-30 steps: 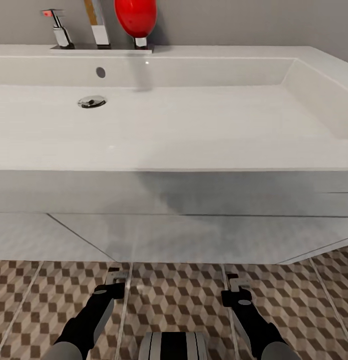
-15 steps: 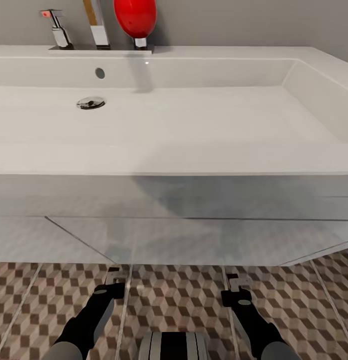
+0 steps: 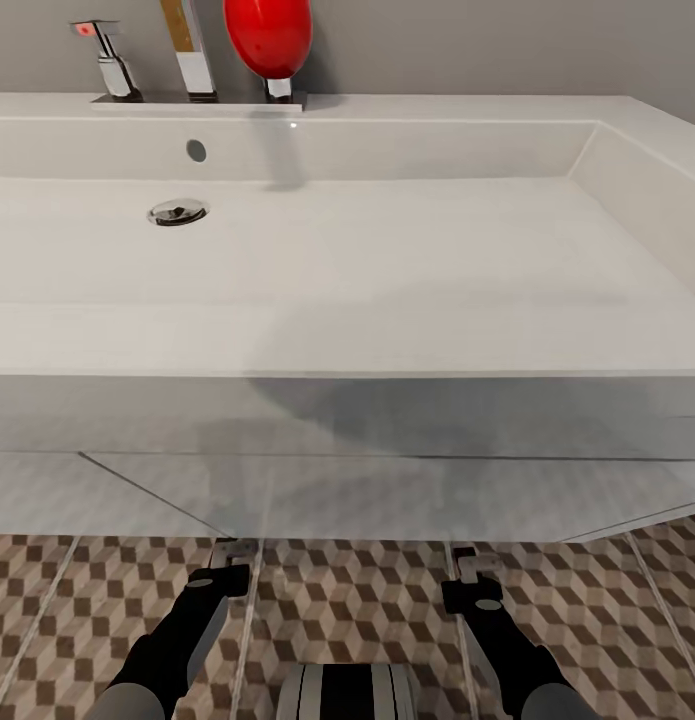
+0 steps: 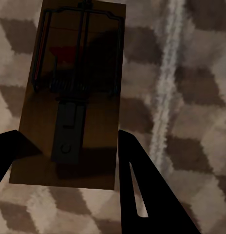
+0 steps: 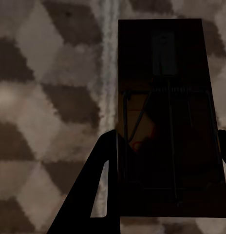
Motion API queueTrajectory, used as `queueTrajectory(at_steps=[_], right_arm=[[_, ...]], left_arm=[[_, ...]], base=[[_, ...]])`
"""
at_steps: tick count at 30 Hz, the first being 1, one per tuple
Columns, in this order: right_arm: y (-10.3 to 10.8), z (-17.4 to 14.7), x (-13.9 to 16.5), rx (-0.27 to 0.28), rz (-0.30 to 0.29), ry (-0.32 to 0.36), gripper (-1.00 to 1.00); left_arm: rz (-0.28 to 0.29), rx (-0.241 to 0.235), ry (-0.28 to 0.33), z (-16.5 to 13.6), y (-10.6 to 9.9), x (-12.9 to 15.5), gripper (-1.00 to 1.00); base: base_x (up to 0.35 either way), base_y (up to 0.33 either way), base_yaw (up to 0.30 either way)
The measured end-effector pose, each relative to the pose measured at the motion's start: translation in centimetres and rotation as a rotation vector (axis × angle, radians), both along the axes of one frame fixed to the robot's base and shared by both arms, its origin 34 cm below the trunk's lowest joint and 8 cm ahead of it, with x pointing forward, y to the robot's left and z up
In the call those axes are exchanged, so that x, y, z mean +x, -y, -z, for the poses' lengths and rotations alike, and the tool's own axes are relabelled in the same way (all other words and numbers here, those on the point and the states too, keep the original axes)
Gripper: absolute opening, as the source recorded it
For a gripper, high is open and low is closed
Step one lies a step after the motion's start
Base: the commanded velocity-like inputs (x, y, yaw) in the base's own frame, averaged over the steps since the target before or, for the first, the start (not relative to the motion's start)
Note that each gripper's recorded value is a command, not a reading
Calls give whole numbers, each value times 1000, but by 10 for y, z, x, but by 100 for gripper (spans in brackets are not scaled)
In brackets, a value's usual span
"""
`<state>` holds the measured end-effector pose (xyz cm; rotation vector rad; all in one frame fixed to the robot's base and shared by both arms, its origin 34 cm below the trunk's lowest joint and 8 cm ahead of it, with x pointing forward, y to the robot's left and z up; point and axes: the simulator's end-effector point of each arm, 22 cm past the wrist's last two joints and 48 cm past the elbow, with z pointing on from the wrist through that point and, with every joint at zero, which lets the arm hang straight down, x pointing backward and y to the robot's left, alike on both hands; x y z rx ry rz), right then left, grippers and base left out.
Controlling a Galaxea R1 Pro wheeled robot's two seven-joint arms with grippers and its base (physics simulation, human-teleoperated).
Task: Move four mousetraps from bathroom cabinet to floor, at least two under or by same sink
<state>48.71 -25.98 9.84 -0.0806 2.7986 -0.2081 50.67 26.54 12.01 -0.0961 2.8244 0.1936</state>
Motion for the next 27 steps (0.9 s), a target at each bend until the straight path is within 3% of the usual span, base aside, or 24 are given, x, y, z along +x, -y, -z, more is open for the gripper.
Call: queueTrajectory(at_steps=[27], right_arm=[[-1,0,0,2,-2,0,-100]], left_arm=[[0,-1,4,0,0,0,-100]], base=[[46,0,0]])
